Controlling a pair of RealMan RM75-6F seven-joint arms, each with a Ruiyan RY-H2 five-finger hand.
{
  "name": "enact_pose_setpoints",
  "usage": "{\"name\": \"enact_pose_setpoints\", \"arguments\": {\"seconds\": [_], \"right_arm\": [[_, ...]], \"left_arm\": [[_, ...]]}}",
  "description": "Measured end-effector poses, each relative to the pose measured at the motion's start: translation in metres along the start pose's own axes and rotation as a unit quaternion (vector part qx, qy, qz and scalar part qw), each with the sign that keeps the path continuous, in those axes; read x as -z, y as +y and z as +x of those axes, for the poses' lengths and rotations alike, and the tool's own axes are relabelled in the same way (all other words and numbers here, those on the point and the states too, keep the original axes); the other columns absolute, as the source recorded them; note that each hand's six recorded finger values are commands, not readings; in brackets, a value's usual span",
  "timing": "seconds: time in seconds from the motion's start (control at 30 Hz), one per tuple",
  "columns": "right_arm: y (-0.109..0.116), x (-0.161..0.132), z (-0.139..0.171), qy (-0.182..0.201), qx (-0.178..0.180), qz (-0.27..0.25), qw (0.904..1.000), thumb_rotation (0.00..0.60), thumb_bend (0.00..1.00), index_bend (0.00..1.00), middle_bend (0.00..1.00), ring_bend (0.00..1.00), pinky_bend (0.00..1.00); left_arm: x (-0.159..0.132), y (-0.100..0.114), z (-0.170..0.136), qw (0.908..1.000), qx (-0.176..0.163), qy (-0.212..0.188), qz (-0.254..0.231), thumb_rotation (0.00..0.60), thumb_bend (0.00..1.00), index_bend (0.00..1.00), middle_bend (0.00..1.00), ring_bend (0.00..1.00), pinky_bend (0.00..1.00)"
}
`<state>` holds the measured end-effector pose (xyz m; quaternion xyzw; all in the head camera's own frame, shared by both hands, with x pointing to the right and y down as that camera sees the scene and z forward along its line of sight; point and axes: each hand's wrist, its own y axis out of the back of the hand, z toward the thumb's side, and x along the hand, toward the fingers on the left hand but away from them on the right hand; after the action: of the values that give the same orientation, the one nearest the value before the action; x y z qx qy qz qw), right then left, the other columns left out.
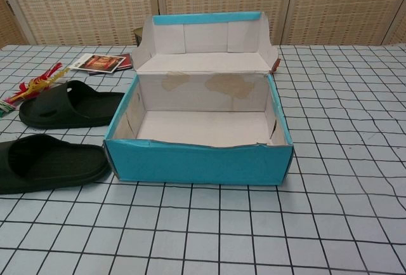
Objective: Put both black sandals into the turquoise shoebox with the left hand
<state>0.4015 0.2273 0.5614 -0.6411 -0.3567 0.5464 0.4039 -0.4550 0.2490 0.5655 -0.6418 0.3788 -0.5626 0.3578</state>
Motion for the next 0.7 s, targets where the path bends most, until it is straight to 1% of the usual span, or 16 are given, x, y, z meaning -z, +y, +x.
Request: {"name": "enact_pose_setpoints", "arguments": {"seconds": [0.17, 0.27, 0.3, 0.33, 0.4, 0.43, 0.5, 0.6, 0.7], "right_arm": [[0.002, -0.001, 0.002, 0.005, -0.001, -0.003, 1.0, 0.6, 0.13, 0.0, 0.0, 0.0, 0.0], [0.006, 0.001, 0.004, 0.004, 0.003, -0.012, 0.9999, 0.6, 0.13, 0.0, 0.0, 0.0, 0.0], [0.008, 0.002, 0.005, 0.004, 0.006, -0.015, 0.9999, 0.6, 0.13, 0.0, 0.0, 0.0, 0.0], [0.01, 0.002, 0.006, 0.004, 0.007, -0.018, 0.9998, 0.6, 0.13, 0.0, 0.0, 0.0, 0.0], [0.01, 0.002, 0.007, 0.006, 0.005, -0.023, 0.9997, 0.6, 0.13, 0.0, 0.0, 0.0, 0.0], [0.01, 0.002, 0.007, 0.008, 0.003, -0.025, 0.9997, 0.6, 0.13, 0.0, 0.0, 0.0, 0.0], [0.011, 0.001, 0.008, 0.012, -0.001, -0.031, 0.9994, 0.6, 0.13, 0.0, 0.0, 0.0, 0.0], [0.012, 0.001, 0.008, 0.017, -0.003, -0.036, 0.9992, 0.6, 0.13, 0.0, 0.0, 0.0, 0.0], [0.012, 0.001, 0.009, 0.018, -0.005, -0.039, 0.9991, 0.6, 0.13, 0.0, 0.0, 0.0, 0.0]], "left_arm": [[-0.006, 0.001, 0.0, 0.9998, -0.005, -0.016, -0.003, 0.6, 0.4, 0.0, 0.0, 0.0, 0.13], [-0.017, -0.002, 0.0, 0.9988, -0.003, -0.044, -0.021, 0.6, 0.39, 0.0, 0.0, 0.0, 0.13], [-0.024, -0.006, 0.0, 0.9975, 0.003, -0.061, -0.035, 0.6, 0.38, 0.0, 0.0, 0.0, 0.12], [-0.027, -0.008, 0.0, 0.9967, 0.007, -0.069, -0.041, 0.6, 0.38, 0.0, 0.0, 0.0, 0.11], [-0.037, -0.016, 0.001, 0.994, 0.024, -0.091, -0.055, 0.6, 0.37, 0.0, 0.0, 0.0, 0.06], [-0.04, -0.02, 0.002, 0.9933, 0.032, -0.096, -0.057, 0.6, 0.36, 0.0, 0.0, 0.0, 0.03], [-0.046, -0.03, 0.006, 0.9919, 0.053, -0.103, -0.052, 0.6, 0.35, 0.0, 0.0, 0.0, 0.0], [-0.057, -0.045, 0.013, 0.9886, 0.083, -0.117, -0.045, 0.6, 0.34, 0.0, 0.0, 0.0, 0.0], [-0.067, -0.058, 0.02, 0.9858, 0.105, -0.126, -0.035, 0.6, 0.34, 0.0, 0.0, 0.0, 0.0]]}}
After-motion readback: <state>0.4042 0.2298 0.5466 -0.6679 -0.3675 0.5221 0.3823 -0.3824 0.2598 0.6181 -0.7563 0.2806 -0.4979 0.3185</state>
